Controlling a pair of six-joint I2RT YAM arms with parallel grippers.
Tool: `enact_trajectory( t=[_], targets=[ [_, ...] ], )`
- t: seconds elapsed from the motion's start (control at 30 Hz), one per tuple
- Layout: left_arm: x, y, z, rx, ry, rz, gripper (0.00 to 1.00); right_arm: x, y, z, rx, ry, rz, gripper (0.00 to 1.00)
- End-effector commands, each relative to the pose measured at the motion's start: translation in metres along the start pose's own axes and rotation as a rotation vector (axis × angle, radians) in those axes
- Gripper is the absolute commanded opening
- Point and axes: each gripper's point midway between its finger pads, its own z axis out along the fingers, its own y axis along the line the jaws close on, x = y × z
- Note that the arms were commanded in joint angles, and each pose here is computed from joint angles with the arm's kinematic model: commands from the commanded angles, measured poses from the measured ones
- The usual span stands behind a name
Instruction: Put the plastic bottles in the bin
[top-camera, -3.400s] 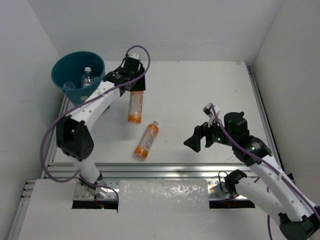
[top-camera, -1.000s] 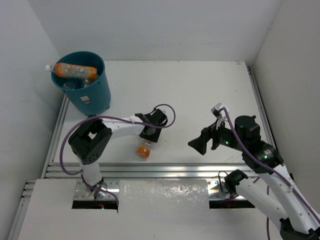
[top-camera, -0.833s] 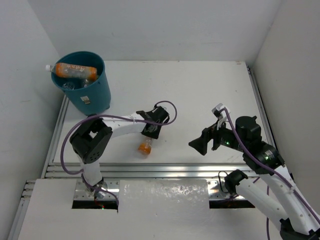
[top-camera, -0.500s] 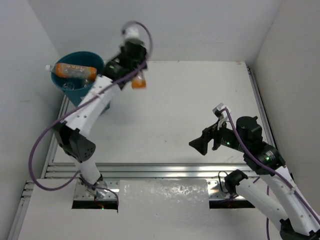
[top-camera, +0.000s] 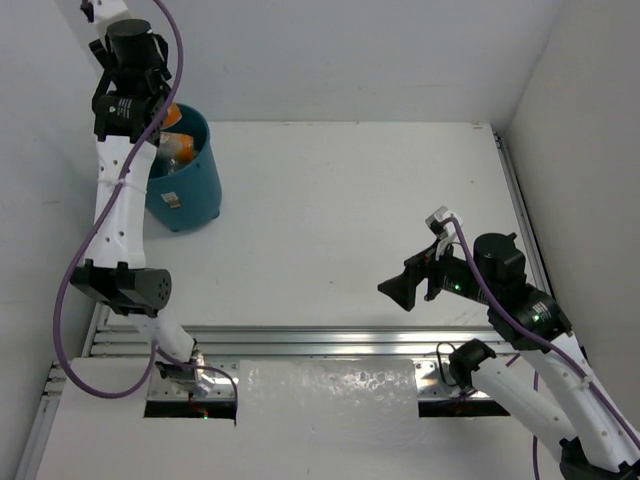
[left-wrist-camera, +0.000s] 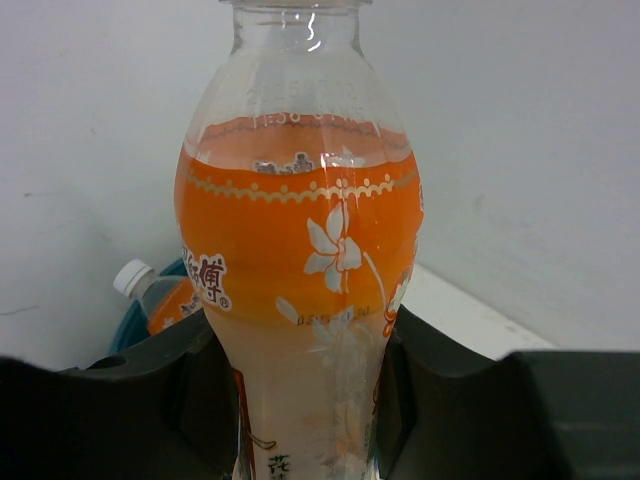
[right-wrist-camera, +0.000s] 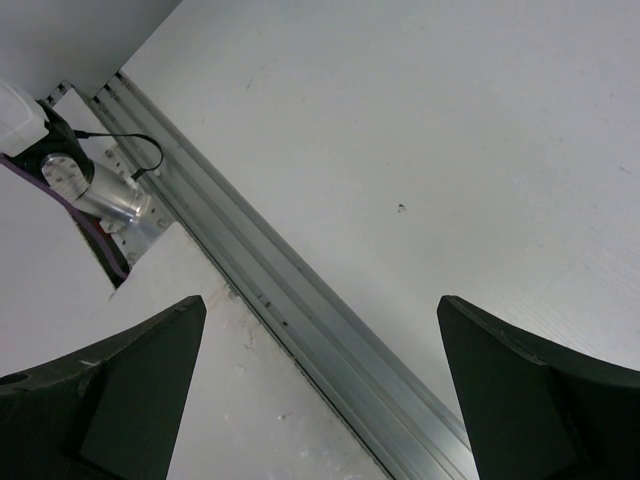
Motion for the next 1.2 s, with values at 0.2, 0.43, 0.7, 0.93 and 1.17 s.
enact_trajectory(
  t=[0.2,0.43,0.7,0.93,1.17],
  targets=[
    [-0.009,0.019,0.01,0.027,-0.007,-0.027,0.0,-0.013,0.007,0.002,-0.036,-0.041,-0.02,0.99],
    [-0.012,0.022,0.006,0.044,-0.01,-0.038,0.0,-0.009,0.005,0.006,-0.04,-0.032,-0.01,0.99],
    [-0.02,0.025,-0.002,0.057,-0.029,-0.055,0.0,-0.008,0.005,0.006,-0.042,-0.037,-0.009,0.99],
    [-0.035,0.027,-0.015,0.079,-0.063,-0.074,0.0,-0.008,0.005,0.006,-0.043,-0.038,-0.009,0.99],
    [-0.051,0.021,-0.016,0.121,-0.117,-0.089,0.0,-0.007,0.007,0.008,-0.057,-0.037,-0.004,0.99]
  ],
)
